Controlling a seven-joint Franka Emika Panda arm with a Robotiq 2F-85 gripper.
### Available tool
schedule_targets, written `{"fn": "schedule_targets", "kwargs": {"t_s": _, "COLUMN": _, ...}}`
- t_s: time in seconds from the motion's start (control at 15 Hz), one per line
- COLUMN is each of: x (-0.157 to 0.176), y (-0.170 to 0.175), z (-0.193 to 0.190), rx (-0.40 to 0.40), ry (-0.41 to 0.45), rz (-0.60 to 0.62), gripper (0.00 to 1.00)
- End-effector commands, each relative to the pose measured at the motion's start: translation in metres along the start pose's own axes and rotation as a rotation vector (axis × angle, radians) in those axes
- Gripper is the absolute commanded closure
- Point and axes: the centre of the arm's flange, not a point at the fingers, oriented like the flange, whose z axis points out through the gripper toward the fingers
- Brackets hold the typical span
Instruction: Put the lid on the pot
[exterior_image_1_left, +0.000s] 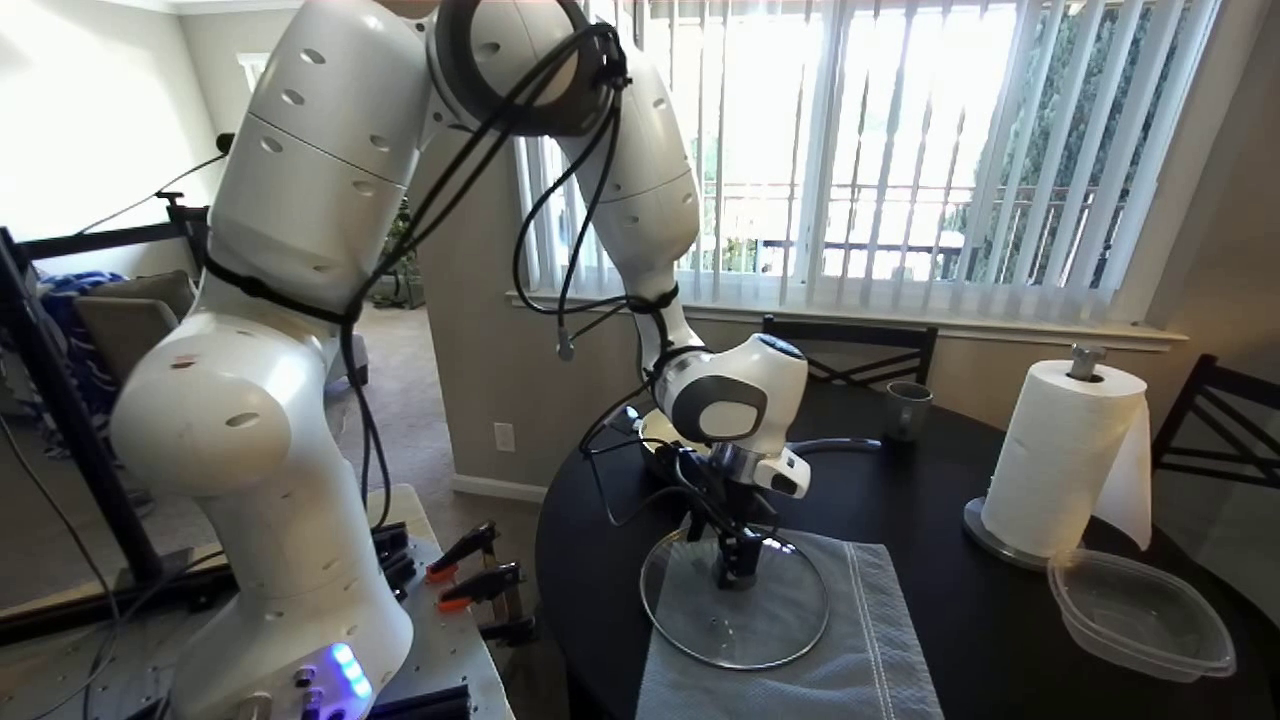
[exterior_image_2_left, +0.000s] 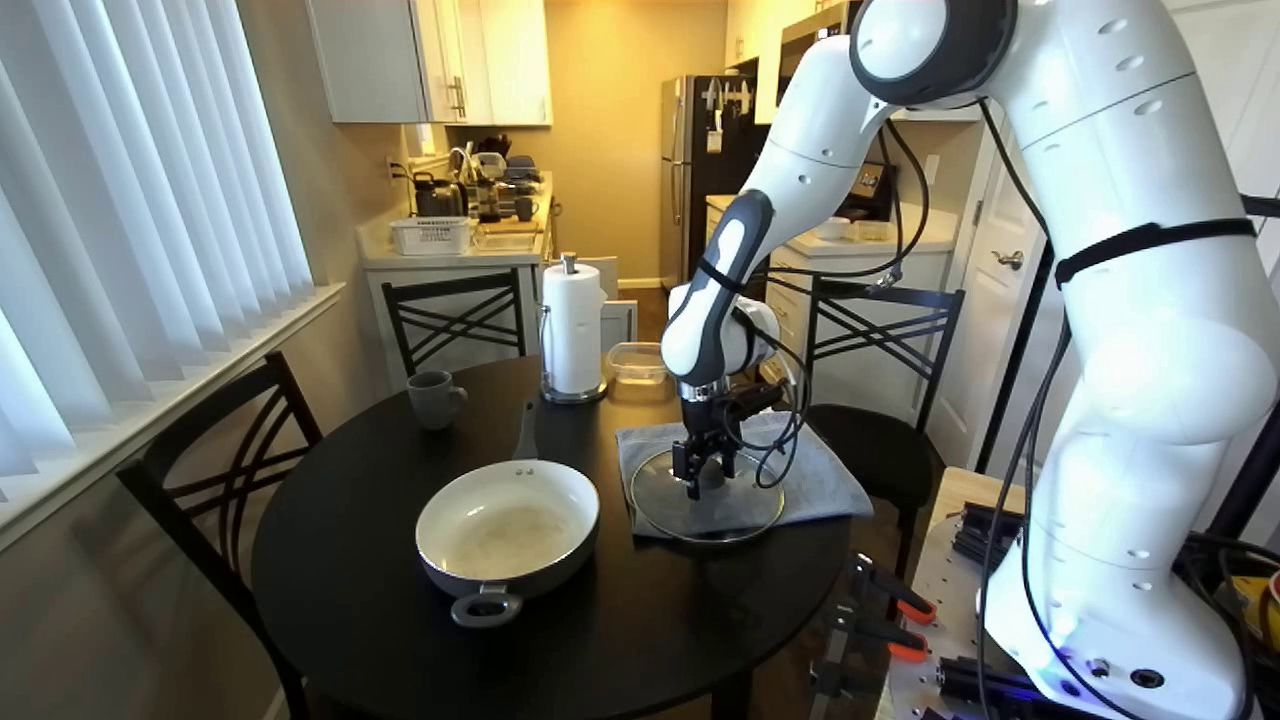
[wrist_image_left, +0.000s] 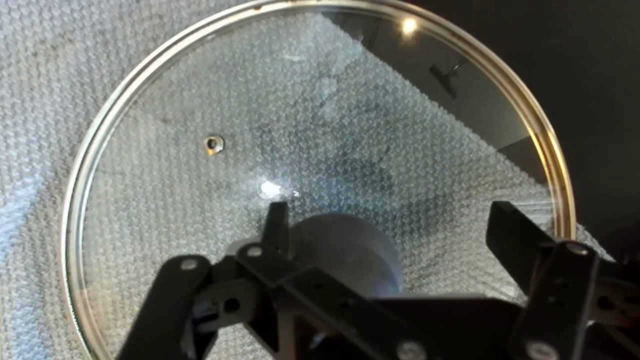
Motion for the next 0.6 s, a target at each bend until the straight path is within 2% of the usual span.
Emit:
{"fn": "schedule_targets", "kwargs": {"t_s": 0.0, "x": -0.0045, "y": -0.0086, "z": 0.0038, "rx": 0.002, "ry": 0.013, "rz": -0.003, "gripper": 0.0}}
{"fn": "schedule_targets", "kwargs": {"t_s": 0.53, "x": -0.0041, "y": -0.0035, "z": 0.0041, "rx": -0.011, "ry": 0.075, "rz": 0.006, "gripper": 0.0}}
